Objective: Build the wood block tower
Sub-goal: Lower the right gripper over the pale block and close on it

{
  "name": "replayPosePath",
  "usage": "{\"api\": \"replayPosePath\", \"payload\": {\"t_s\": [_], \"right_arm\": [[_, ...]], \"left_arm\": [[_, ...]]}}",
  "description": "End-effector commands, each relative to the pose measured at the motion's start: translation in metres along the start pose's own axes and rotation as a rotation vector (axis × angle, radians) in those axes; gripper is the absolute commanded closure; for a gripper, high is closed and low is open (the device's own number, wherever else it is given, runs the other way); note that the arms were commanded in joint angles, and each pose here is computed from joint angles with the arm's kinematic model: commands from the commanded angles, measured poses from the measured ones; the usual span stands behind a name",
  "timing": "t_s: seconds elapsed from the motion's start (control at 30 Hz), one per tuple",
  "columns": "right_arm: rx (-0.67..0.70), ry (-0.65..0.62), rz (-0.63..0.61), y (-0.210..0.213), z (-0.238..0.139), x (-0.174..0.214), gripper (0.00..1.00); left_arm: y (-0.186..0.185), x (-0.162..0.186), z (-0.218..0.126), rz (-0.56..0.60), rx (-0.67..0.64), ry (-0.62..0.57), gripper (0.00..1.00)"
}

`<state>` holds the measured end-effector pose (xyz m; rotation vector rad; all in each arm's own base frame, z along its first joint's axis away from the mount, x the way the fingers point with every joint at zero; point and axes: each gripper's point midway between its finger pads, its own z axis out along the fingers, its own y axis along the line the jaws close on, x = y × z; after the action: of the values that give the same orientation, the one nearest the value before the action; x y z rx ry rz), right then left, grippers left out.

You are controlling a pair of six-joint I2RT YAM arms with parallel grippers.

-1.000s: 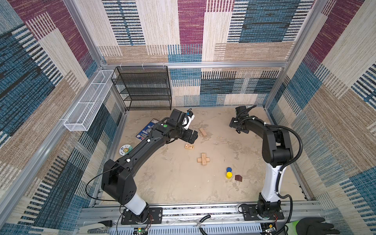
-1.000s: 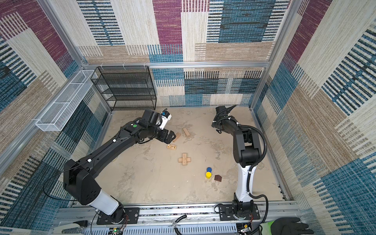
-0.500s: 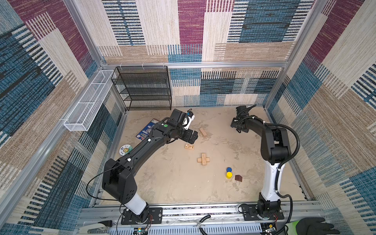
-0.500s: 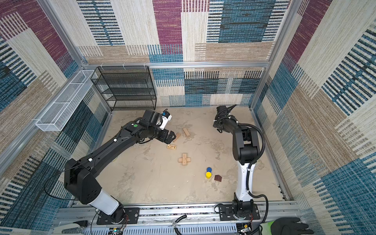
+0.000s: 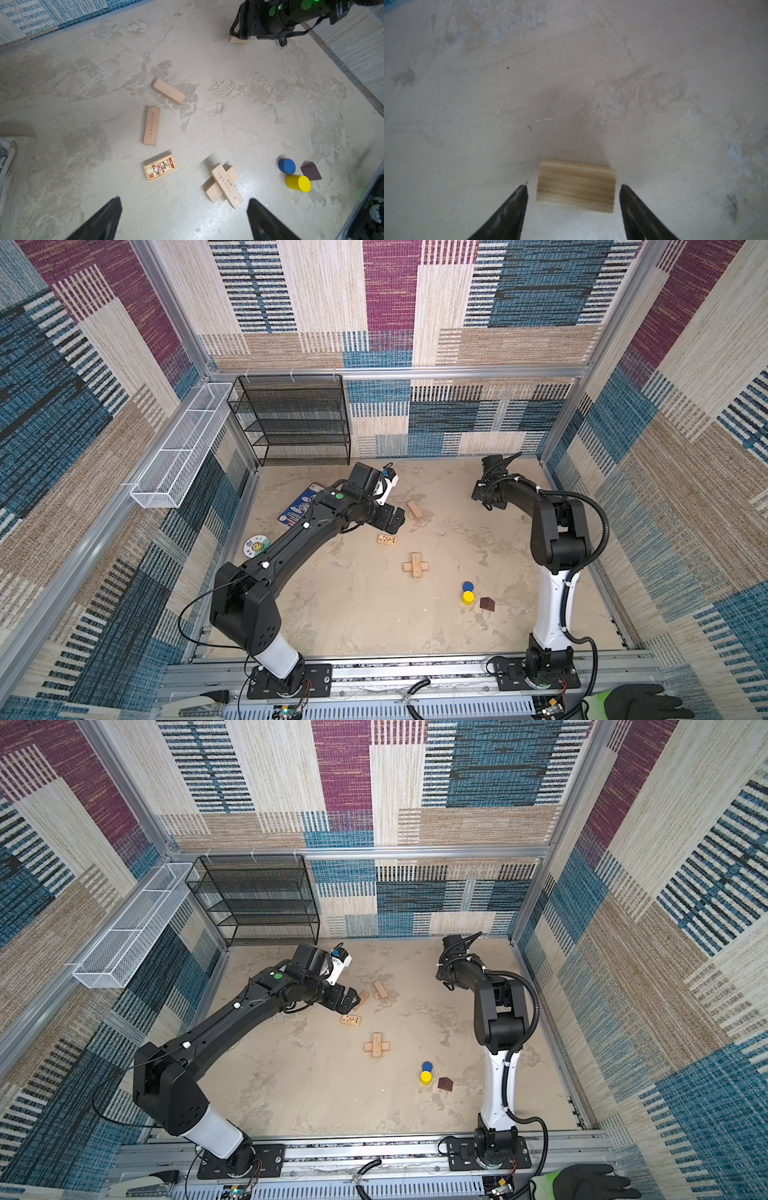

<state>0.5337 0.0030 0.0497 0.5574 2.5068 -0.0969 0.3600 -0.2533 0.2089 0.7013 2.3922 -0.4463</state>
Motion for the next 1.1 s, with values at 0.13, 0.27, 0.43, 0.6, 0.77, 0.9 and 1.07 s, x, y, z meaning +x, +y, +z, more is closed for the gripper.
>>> {"api": "replayPosePath", "payload": {"t_s": [0.13,0.27,0.43,0.6,0.77,0.9,1.07], "right_arm": [[0.008,0.012,-0.008,-0.0015,0.0033,0.0009,0.23],[0.004,0.011,-0.005,-0.0016,0.0033,0.0007,0.24],[0.005,0.014,-0.006,-0.0023,0.0052,0.0015,0.26],[0.003,0.013,-0.005,-0.0028,0.0049,0.0007,0.28],[0.001,0.019,-0.005,-0.0030,0.0058,0.0025,0.28],[-0.005,0.024,-0.006,-0.0020,0.0062,0.0037,0.30],[-0.009,0.022,-0.008,-0.0013,0.0055,0.0030,0.33]], "left_arm": [[0.0001,0.0002,-0.0007,-0.007,0.002,0.007,0.01],[0.0001,0.0004,-0.0003,-0.008,0.002,0.009,0.01],[0.0005,0.0010,0.0005,-0.008,0.000,0.012,0.01],[0.0007,0.0013,0.0014,-0.009,0.000,0.015,0.01],[0.0004,0.0013,0.0014,-0.009,0.001,0.015,0.01],[0.0003,0.0010,0.0008,-0.008,0.001,0.014,0.01],[-0.0001,0.0003,-0.0001,-0.010,0.003,0.011,0.01]]}}
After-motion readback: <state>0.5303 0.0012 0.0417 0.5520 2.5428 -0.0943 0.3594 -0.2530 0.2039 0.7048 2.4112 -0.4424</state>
